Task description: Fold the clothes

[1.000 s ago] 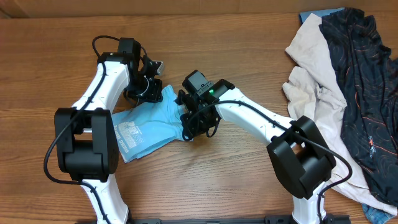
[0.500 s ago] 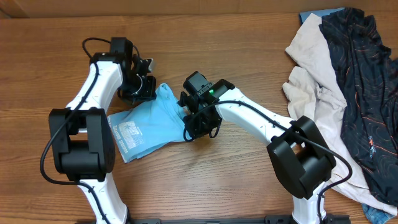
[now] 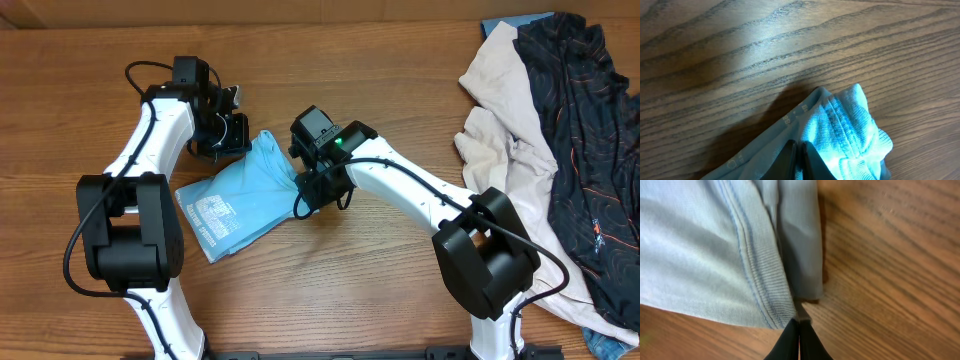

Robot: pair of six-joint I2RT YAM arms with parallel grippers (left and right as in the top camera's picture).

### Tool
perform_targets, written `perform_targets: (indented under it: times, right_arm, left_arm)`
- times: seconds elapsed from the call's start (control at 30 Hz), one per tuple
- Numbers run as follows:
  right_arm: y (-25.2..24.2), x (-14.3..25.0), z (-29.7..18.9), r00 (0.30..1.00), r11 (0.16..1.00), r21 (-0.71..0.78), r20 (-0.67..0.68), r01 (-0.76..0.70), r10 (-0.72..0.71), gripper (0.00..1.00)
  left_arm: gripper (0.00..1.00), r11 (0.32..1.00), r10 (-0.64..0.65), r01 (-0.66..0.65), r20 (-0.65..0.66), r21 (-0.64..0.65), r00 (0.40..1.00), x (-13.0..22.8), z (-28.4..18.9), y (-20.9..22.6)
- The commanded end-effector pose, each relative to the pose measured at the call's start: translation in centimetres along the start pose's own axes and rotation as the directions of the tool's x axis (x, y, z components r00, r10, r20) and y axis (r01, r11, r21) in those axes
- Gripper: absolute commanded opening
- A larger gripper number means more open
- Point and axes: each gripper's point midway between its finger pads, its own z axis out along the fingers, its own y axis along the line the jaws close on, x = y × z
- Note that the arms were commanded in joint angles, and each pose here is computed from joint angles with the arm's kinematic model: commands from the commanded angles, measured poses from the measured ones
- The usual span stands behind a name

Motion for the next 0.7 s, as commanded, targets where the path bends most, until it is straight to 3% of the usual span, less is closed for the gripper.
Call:
perform_targets:
  times: [0.0,0.33,0.67]
  right_arm:
    - [0.1,-1.5,-1.7,0.997,1.000,0.019,0.069,0.022,-0.024,0.04]
    - [-0.3,-0.4,-0.8,1.000,1.000,0.028,0.016,0.009,-0.009,0.04]
    - [-1.2,-0.2,3.5,0.999,0.999,0.038,-0.035,0.000,0.001,0.05]
  left_arm:
    - [0.09,1.000,-0.016,0.015,0.016,0.024,1.000,-0.7,-0.3,-0.2]
    - [0.16,1.000,0.001,0.000,0.062,-0.011,0.998,-1.8,-0.3,0.1]
    - [0.17,0.998,0.009,-0.006,0.064,-0.057,0.998,-1.8,0.2,0.3]
